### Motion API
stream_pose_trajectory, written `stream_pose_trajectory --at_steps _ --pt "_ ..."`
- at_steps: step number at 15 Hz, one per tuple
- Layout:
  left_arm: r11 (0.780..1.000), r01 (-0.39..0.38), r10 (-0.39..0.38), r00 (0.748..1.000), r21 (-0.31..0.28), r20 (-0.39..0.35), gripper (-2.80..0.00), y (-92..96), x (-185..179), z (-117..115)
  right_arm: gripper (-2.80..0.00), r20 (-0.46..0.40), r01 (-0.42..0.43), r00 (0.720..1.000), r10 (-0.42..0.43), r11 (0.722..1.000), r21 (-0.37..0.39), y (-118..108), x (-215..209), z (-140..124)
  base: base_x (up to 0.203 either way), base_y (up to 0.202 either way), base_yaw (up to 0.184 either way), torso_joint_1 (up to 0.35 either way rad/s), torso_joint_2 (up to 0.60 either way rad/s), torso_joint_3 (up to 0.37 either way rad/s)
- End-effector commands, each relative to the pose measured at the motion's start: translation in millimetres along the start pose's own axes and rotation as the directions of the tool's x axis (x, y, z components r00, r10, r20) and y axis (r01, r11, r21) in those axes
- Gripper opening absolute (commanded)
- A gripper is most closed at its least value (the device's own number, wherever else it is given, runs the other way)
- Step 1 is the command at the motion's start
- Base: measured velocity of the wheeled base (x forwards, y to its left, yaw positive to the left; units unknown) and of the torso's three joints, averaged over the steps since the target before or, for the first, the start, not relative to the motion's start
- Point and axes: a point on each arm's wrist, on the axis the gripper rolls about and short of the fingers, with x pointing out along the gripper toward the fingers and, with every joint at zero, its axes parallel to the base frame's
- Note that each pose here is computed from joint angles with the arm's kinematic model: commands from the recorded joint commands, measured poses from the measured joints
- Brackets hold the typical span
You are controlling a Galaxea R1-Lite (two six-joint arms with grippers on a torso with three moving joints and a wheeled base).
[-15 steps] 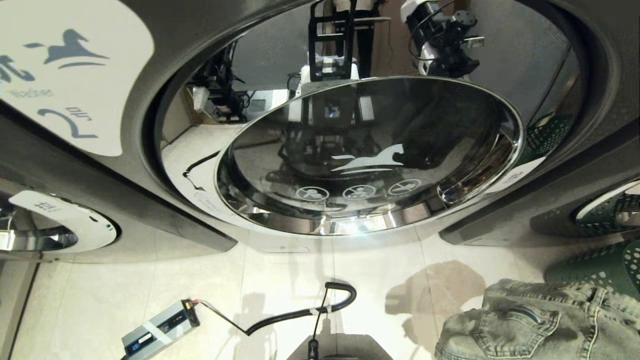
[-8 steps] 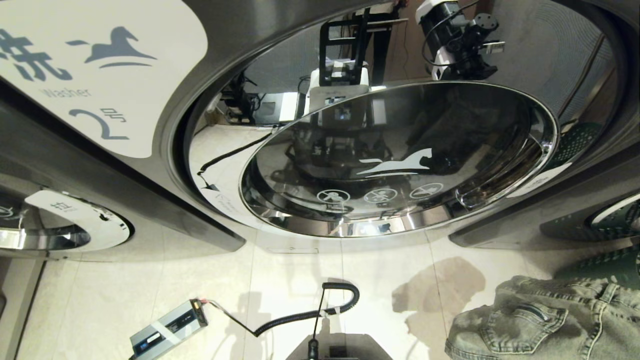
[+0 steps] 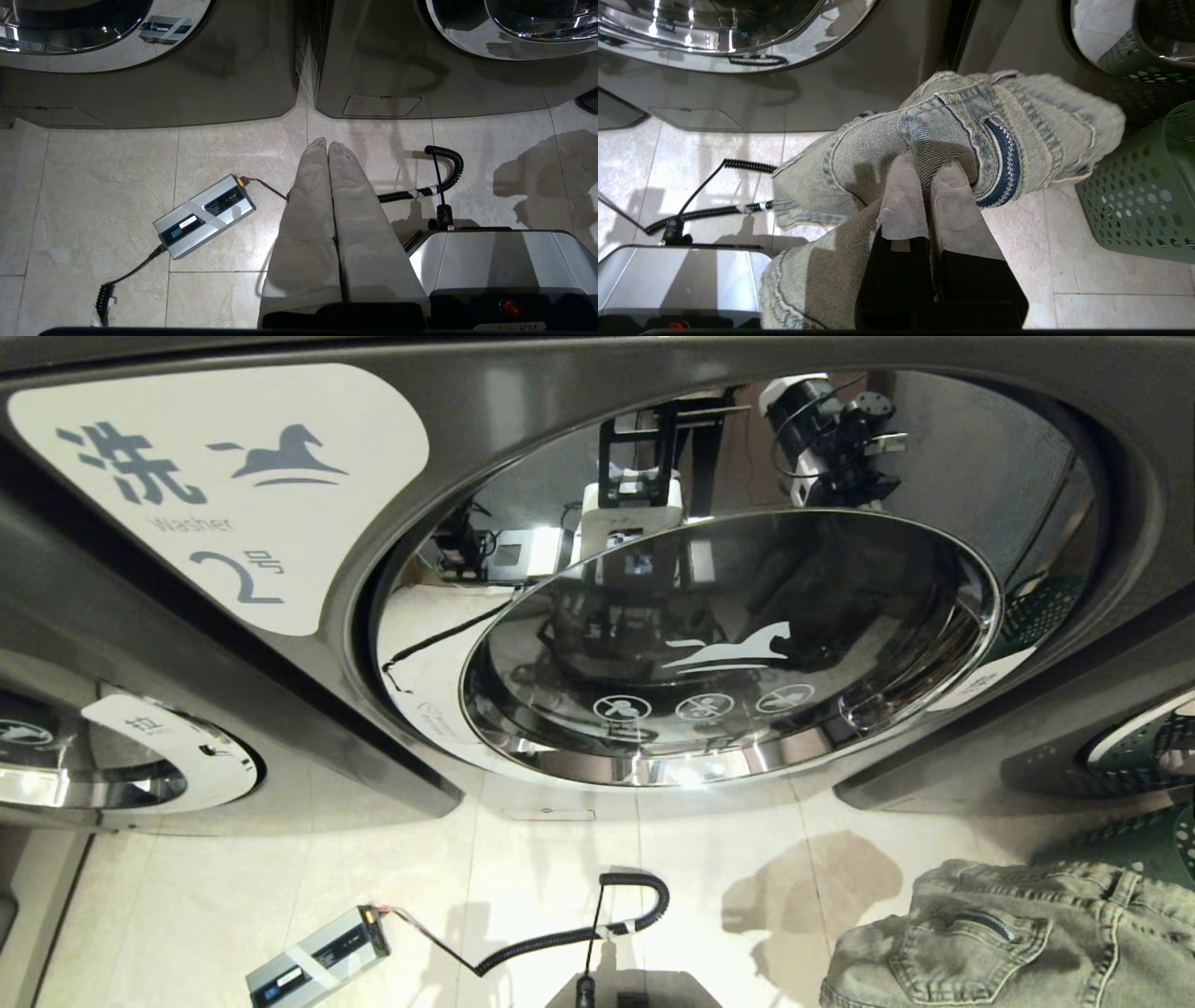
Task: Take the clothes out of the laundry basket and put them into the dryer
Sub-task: Put the clothes in the dryer
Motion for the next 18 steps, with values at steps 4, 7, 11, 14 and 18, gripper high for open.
stream_pose_trajectory --at_steps 4,7,11,14,18 --pt "1.0 -0.001 0.001 1.0 0.0 0.001 -2.8 0.0 -0.1 0.1 -2.8 0.0 0.0 1.0 0.0 1.0 -0.004 0.0 0.0 0.0 0.0 0.0 0.0 0.003 0.0 0.199" --pt "1.0 -0.001 0.001 1.0 0.0 0.001 -2.8 0.0 -0.1 0.1 -2.8 -0.001 0.0 1.0 0.0 1.0 -0.004 0.0 0.0 -0.2 0.0 0.0 0.0 0.003 0.0 0.2" --pt "1.0 -0.001 0.001 1.0 0.0 0.0 -2.8 0.0 0.0 0.0 -2.8 -0.001 0.001 1.0 -0.001 1.0 -0.004 0.0 0.0 -0.2 0.0 0.0 0.0 0.001 0.0 0.198" --pt "1.0 -0.001 0.001 1.0 0.0 -0.001 -2.8 0.0 0.0 -0.3 -2.8 -0.001 0.0 1.0 0.0 1.0 -0.004 0.0 0.0 -0.2 0.0 0.0 0.0 0.003 0.01 0.204" --pt "1.0 -0.001 0.001 1.0 0.0 -0.001 -2.8 0.0 0.1 -0.3 -2.8 0.0 0.0 1.0 0.0 1.0 -0.001 0.0 0.0 0.0 0.0 0.0 0.0 0.005 0.0 0.204"
